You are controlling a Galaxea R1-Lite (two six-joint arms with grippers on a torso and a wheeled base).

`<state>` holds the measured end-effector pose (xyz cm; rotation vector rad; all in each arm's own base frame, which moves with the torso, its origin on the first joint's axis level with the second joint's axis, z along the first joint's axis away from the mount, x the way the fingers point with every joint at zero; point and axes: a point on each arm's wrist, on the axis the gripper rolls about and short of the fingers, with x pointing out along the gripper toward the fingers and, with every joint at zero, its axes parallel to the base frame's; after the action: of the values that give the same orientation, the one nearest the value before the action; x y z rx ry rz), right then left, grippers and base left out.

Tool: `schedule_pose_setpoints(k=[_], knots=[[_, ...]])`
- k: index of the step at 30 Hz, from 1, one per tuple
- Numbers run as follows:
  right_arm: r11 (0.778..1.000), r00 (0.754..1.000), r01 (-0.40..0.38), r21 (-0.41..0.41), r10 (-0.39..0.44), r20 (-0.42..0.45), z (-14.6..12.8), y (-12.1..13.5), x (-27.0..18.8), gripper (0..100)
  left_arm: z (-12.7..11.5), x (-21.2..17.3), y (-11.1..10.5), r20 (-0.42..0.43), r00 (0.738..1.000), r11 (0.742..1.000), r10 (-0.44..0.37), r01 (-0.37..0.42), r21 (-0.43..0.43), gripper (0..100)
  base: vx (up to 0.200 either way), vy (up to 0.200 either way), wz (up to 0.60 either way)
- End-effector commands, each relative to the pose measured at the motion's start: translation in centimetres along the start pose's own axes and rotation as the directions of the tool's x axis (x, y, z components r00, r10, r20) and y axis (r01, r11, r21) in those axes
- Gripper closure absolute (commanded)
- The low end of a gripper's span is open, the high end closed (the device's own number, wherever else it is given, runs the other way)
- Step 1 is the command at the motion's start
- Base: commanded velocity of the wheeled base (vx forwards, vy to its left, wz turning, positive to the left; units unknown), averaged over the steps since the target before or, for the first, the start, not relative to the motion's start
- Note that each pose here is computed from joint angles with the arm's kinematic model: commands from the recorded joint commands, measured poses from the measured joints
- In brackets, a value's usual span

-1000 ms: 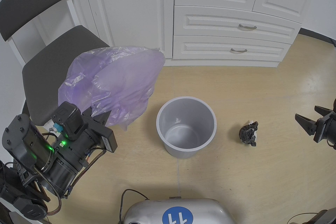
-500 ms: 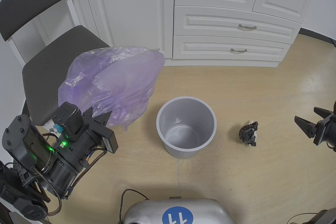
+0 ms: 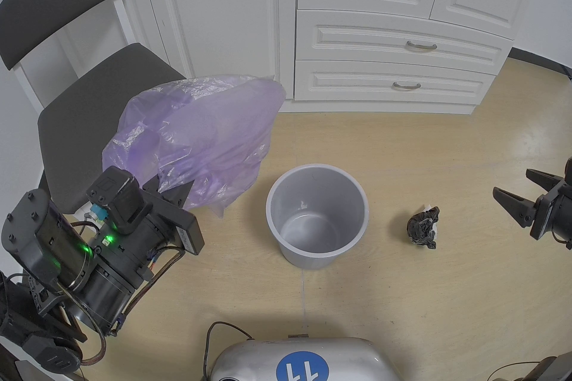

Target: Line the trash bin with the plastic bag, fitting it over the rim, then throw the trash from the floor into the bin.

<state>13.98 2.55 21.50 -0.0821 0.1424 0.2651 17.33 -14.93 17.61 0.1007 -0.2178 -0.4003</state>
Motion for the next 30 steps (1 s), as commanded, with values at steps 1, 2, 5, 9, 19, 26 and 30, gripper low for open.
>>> schedule_pose_setpoints(k=[1,2,5,9,19,26,30], knots=[[0.999,0.999,-0.043,0.003,0.043,0.001,0.9,0.5,1.3,0,0.0,0.0,0.0,-0.001,1.000,1.000,0.000,0.000,0.000,100,0.000,0.000,0.00],[0.998,0.998,-0.056,0.006,0.056,-0.003,0.9,0.7,1.5,0,-0.1,0.0,0.0,-0.004,1.000,1.000,0.000,0.000,0.001,100,0.000,0.000,0.00],[0.997,0.997,-0.077,0.030,0.077,-0.009,0.7,1.0,2.0,0,-0.1,0.0,0.0,-0.004,1.000,1.000,0.000,0.000,0.001,100,0.000,0.000,0.00],[0.995,0.996,-0.090,0.045,0.090,0.008,0.5,1.3,3.1,0,0.1,0.0,0.0,0.003,1.000,1.000,-0.004,0.004,-0.001,100,0.000,0.000,0.00],[0.990,0.991,-0.131,0.054,0.129,0.035,0.3,2.1,3.6,0,0.5,-0.2,-0.4,0.029,0.999,1.000,-0.023,0.023,-0.011,100,0.000,0.000,0.00],[0.977,0.986,-0.157,0.145,0.146,0.086,1.1,2.4,3.5,0,0.6,-0.3,-0.4,0.038,0.999,1.000,-0.022,0.023,-0.015,100,0.000,0.000,0.00],[0.975,0.984,-0.170,0.144,0.160,0.074,0.8,2.6,3.6,0,0.7,-0.3,-0.5,0.043,0.999,1.000,-0.024,0.025,-0.018,100,0.000,0.000,0.00]])
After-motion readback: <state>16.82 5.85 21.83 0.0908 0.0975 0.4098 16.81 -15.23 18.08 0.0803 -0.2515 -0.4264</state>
